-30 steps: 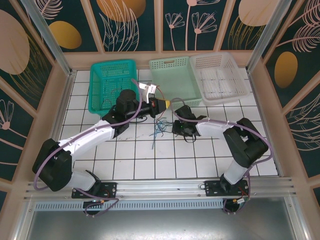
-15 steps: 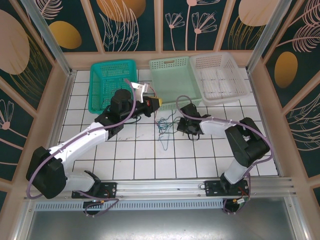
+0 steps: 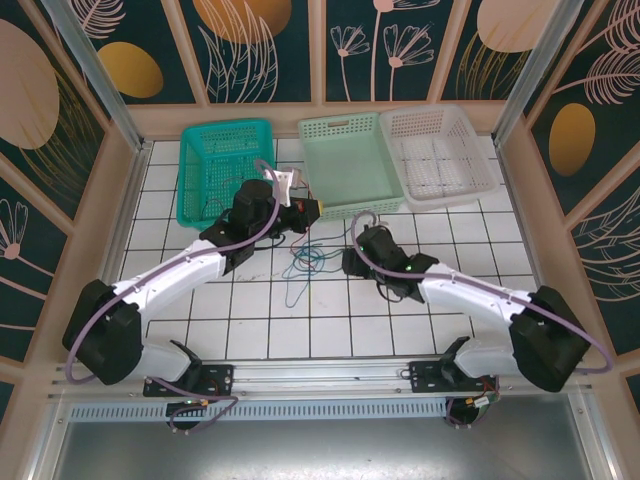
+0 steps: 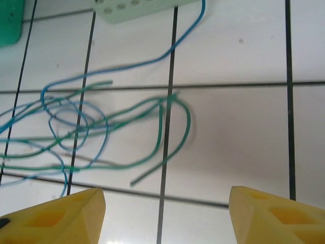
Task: Untangle the cables
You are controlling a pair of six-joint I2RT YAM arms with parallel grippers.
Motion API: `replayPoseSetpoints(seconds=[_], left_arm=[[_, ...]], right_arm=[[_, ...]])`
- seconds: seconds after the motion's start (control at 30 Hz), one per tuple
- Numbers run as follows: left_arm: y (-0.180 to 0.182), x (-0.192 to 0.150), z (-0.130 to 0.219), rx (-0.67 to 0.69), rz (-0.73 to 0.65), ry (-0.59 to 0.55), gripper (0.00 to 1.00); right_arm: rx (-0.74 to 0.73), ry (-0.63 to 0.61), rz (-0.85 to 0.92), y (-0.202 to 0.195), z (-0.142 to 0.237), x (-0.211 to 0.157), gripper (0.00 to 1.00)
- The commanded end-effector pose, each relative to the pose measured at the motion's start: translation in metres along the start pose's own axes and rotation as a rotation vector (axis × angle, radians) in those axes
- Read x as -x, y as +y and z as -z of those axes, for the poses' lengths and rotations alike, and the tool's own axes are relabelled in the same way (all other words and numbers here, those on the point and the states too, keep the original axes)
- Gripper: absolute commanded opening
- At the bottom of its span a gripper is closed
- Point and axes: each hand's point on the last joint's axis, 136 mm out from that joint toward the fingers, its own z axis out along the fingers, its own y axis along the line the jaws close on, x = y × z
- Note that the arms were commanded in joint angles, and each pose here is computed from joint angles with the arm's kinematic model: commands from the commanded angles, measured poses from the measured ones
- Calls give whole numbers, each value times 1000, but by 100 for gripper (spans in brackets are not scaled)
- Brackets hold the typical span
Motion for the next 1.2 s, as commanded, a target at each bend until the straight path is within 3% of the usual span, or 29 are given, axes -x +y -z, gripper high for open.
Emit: replayPoseSetpoints(seconds=[0.0, 0.33, 0.7, 1.17], left_arm=[[-7, 19, -3, -10, 36, -35, 0], [-20, 22, -4, -73, 52, -26, 0], [-22, 28, -3, -116, 121, -46, 0], [-32, 33, -4, -225, 206, -46, 0]], right_arm=[[-9, 0, 92, -5, -2, -12, 69], [-3, -11, 403, 20, -26, -9, 73], [233, -99, 497, 78, -32, 2, 74], [211, -195, 572, 88, -61, 16, 73]])
